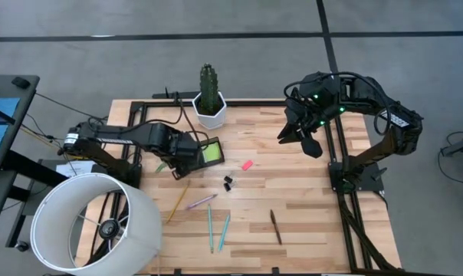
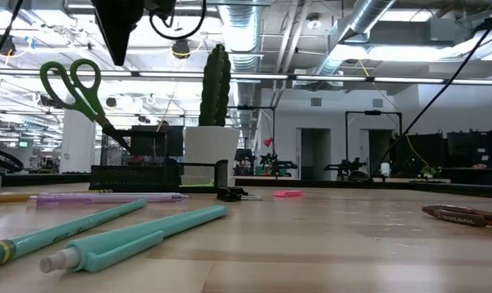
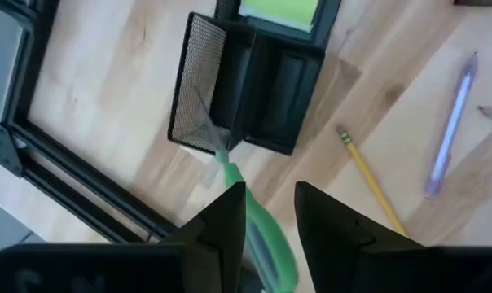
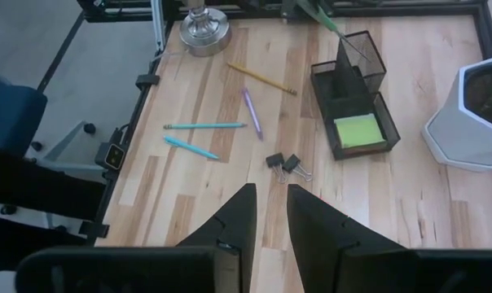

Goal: Pick and place office supplies into organizer
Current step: Put the green scissors into the black mesh organizer

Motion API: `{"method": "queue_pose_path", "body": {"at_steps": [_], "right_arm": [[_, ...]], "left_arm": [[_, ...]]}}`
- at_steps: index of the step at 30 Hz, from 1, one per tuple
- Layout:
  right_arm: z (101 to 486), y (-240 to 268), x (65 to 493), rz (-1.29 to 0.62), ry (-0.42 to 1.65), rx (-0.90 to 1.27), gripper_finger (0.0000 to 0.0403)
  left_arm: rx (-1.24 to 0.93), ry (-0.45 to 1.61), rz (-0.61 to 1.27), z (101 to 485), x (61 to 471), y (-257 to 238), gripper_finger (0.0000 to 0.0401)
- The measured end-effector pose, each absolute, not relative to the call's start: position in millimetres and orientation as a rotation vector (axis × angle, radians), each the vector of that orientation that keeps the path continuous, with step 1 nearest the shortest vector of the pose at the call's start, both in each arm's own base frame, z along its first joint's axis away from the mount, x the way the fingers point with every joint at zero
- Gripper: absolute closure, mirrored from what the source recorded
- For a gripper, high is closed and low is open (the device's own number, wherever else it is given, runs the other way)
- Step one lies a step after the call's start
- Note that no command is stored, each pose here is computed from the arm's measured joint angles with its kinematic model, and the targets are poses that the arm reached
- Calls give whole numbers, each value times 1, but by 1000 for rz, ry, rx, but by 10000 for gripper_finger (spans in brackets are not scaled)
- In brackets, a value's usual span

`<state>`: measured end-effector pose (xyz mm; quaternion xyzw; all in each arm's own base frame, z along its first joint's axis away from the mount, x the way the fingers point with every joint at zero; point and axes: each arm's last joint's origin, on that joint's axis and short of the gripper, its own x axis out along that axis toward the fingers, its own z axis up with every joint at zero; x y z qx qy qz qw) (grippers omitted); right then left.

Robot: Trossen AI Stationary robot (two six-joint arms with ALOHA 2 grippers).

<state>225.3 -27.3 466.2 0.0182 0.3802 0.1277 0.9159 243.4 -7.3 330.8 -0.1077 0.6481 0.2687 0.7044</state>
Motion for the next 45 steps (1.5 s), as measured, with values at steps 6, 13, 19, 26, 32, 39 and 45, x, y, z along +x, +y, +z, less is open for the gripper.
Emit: {"method": "queue_pose_path", "body": {"at_steps": [6, 13, 19, 26, 32, 39, 45], "right_arm": [[466, -27, 225, 263, 782, 37, 339], [466, -27, 225, 263, 783, 37, 339], [466, -27, 225, 263, 784, 38, 339], [466, -27, 225, 263, 784, 37, 339], [466, -27, 225, 263, 784, 37, 339], [466, -27, 225, 263, 784, 37, 339], [466, -27, 225, 263, 783, 37, 339]], "left_arm": [[-323, 1481, 526, 330, 243, -12, 279], [-267, 1476, 538, 329, 243, -12, 230], [-239, 1481, 531, 327, 243, -11, 225], [-331, 1585, 550, 303, 219, -12, 234], [-373, 1588, 624, 294, 204, -11, 238], [-338, 1630, 599, 288, 207, -11, 347], [-379, 1523, 560, 316, 220, -7, 379]]}}
